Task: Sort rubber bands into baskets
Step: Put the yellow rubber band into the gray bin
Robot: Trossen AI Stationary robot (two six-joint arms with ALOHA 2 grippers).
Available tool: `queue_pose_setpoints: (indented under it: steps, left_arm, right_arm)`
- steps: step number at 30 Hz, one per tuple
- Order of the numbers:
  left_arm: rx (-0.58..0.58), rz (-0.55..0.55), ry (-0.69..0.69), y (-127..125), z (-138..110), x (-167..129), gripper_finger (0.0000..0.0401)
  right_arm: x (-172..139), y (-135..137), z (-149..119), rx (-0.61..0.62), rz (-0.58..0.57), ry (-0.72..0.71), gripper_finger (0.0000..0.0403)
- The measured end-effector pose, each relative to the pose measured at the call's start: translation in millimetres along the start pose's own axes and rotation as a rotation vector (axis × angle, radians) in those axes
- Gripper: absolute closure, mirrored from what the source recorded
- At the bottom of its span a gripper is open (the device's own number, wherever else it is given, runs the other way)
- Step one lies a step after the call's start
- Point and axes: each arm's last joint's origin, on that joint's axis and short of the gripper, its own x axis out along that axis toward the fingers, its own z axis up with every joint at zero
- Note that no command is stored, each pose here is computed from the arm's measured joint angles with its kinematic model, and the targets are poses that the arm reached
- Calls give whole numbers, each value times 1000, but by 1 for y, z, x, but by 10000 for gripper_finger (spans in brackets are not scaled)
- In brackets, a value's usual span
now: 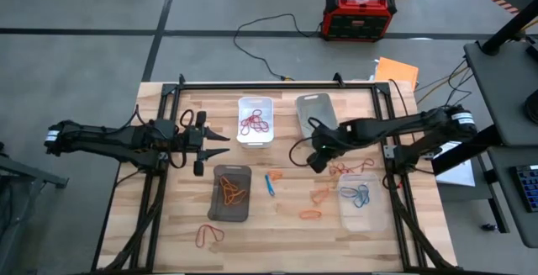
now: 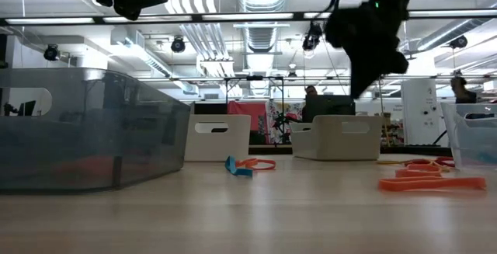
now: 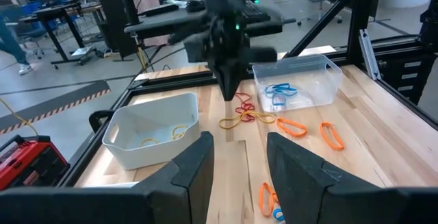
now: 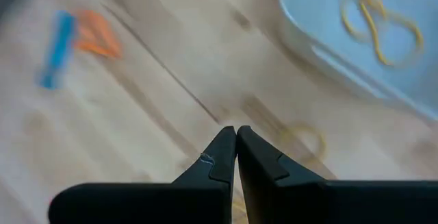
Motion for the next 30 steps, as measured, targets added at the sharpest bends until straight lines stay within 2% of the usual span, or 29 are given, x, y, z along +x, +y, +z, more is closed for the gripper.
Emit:
queue_pose_setpoints:
  steps: [4, 6, 12, 18, 22, 26, 30]
  left_arm:
    - [0, 0, 0, 0, 0, 0, 280]
    - [0, -1, 1, 0, 0, 0, 280]
    - [0, -1, 1, 0, 0, 0, 280]
    - [0, -1, 2, 0, 0, 0, 280]
    - [0, -1, 1, 0, 0, 0, 280]
    - [0, -1, 2, 0, 0, 0, 280]
    - [0, -1, 2, 0, 0, 0, 280]
  right_arm:
    - [23, -3, -6, 46, -124, 120, 392]
    - [37, -2, -8, 57, -146, 181, 384]
    - [69, -1, -13, 51, -189, 319, 317]
    - [82, -2, -16, 51, -237, 344, 223]
    - [83, -4, -16, 69, -265, 336, 175]
    - [82, -5, -17, 68, -278, 343, 147]
    - [86, -6, -18, 63, -288, 354, 141]
